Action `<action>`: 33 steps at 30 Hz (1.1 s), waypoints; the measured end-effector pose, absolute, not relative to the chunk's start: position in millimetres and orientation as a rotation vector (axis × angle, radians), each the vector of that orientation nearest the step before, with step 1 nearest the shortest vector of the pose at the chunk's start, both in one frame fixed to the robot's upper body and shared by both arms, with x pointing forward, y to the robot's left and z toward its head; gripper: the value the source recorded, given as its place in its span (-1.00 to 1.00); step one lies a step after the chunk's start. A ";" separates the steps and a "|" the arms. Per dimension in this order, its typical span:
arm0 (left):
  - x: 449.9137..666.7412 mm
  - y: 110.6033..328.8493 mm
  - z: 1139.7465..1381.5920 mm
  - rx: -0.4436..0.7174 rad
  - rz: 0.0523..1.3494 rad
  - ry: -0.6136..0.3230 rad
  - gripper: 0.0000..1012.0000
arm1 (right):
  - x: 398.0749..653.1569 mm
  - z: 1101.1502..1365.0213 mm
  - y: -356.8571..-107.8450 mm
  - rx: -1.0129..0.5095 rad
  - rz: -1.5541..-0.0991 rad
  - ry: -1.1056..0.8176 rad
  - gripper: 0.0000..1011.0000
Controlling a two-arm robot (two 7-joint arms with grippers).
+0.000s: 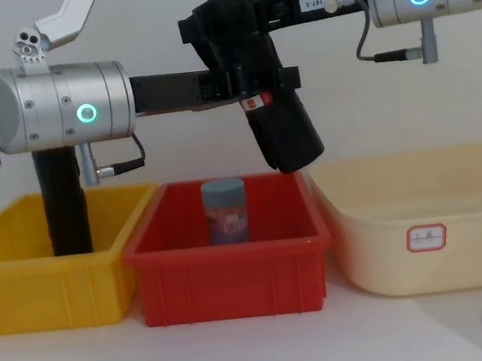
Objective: Pick up the garbage bag with the one hand and transfer it to the other hand.
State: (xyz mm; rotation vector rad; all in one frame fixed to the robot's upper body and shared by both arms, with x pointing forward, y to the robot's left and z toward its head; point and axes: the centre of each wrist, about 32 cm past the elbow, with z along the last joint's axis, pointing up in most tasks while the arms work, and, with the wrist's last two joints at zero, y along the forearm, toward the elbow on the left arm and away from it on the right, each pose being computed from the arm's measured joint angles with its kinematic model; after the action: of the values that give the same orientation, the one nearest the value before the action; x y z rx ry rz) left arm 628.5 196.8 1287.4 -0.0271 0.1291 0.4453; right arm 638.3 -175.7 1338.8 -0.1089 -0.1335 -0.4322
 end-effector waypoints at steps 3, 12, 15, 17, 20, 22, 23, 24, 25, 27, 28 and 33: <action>628.5 196.8 1287.4 -0.027 0.445 0.129 -0.19 | 638.3 1338.8 -175.7 -0.109 -0.432 -0.134 0.16; 628.5 196.8 1287.4 -0.027 0.445 0.129 -0.19 | 638.3 1338.8 -175.7 -0.109 -0.432 -0.133 0.16; 628.5 196.7 1287.4 -0.027 0.445 0.129 -0.19 | 638.3 1338.8 -175.7 -0.109 -0.432 -0.133 0.16; 628.4 196.8 1287.4 -0.027 0.445 0.129 -0.19 | 638.3 1338.8 -175.7 -0.109 -0.432 -0.133 0.16; 628.4 196.8 1287.4 -0.027 0.445 0.129 -0.19 | 638.2 1338.8 -175.7 -0.109 -0.432 -0.133 0.16; 628.4 196.8 1287.4 -0.027 0.445 0.129 -0.19 | 638.2 1338.8 -175.7 -0.109 -0.432 -0.133 0.16; 628.4 196.8 1287.4 -0.027 0.445 0.129 -0.19 | 638.2 1338.8 -175.7 -0.109 -0.432 -0.133 0.16; 628.4 196.8 1287.4 -0.027 0.445 0.129 -0.19 | 638.2 1338.8 -175.7 -0.109 -0.432 -0.134 0.16; 628.4 196.8 1287.4 -0.027 0.445 0.129 -0.19 | 638.3 1338.8 -175.7 -0.109 -0.432 -0.133 0.16; 628.4 196.8 1287.4 -0.027 0.445 0.129 -0.19 | 638.3 1338.8 -175.7 -0.109 -0.432 -0.133 0.16; 628.4 196.8 1287.4 -0.027 0.445 0.129 -0.19 | 638.2 1338.8 -175.7 -0.109 -0.432 -0.133 0.16; 628.4 196.8 1287.4 -0.027 0.445 0.129 -0.19 | 638.2 1338.8 -175.7 -0.109 -0.432 -0.133 0.16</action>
State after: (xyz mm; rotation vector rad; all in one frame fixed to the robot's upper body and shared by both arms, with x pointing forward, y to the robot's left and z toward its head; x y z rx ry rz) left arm 628.4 196.8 1287.4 -0.0271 0.1292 0.4455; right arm 638.2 -175.7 1338.8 -0.1091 -0.1335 -0.4320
